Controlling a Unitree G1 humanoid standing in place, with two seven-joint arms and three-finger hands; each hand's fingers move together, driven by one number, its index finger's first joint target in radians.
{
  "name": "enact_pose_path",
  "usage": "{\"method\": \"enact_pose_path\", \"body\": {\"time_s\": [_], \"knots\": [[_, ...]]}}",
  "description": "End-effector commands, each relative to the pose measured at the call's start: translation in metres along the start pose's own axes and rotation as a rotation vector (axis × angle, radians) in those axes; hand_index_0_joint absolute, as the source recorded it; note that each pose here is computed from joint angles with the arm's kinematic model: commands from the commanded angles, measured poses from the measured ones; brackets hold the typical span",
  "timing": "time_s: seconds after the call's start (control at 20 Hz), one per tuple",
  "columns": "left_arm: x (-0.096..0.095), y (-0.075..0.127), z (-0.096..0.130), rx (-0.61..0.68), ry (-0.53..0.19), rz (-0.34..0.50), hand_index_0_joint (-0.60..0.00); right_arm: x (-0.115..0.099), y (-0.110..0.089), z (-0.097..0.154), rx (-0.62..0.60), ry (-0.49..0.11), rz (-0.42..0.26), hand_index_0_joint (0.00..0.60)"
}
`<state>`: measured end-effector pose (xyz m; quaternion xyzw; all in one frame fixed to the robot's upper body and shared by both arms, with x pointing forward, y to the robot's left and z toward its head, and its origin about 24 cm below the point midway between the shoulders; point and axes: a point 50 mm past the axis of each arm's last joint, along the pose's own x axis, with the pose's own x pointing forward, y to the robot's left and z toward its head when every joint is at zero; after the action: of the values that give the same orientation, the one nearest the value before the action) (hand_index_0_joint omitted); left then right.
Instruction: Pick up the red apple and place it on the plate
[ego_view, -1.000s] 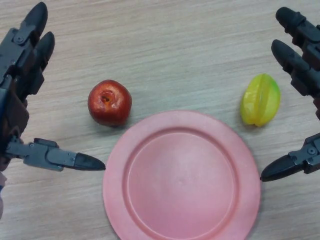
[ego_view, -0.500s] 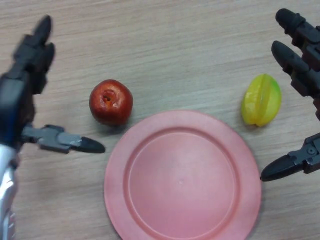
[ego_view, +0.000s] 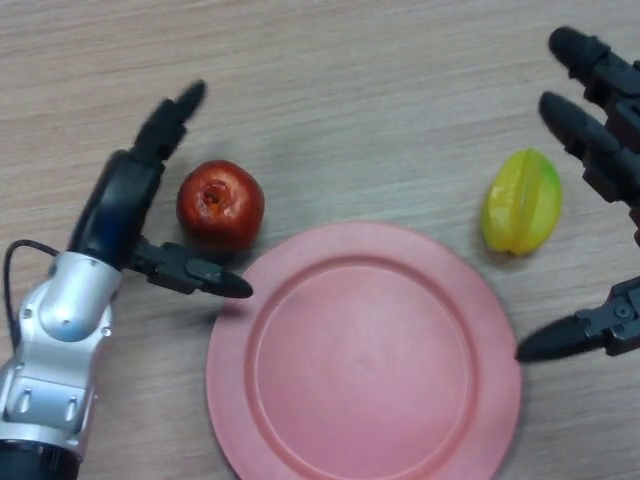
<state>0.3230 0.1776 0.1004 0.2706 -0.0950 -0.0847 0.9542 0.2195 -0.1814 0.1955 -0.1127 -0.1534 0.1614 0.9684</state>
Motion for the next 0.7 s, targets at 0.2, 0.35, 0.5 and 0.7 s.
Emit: {"method": "enact_pose_path", "body": {"time_s": [0.2, 0.35, 0.5, 0.7], "knots": [[0.005, 0.026, 0.028, 0.070, -0.179, 0.128, -0.600, -0.016, -0.010, 0.036, -0.069, -0.211, -0.062, 0.600], [-0.013, 0.036, 0.053, 0.051, -0.294, 0.180, -0.600, -0.018, -0.012, 0.039, -0.067, -0.213, -0.061, 0.600], [-0.039, 0.023, 0.067, 0.078, -0.343, 0.108, -0.600, -0.017, -0.011, 0.039, -0.067, -0.213, -0.062, 0.600], [-0.073, -0.005, 0.068, 0.000, -0.322, -0.003, -0.600, -0.016, -0.011, 0.039, -0.071, -0.214, -0.065, 0.550]]}}
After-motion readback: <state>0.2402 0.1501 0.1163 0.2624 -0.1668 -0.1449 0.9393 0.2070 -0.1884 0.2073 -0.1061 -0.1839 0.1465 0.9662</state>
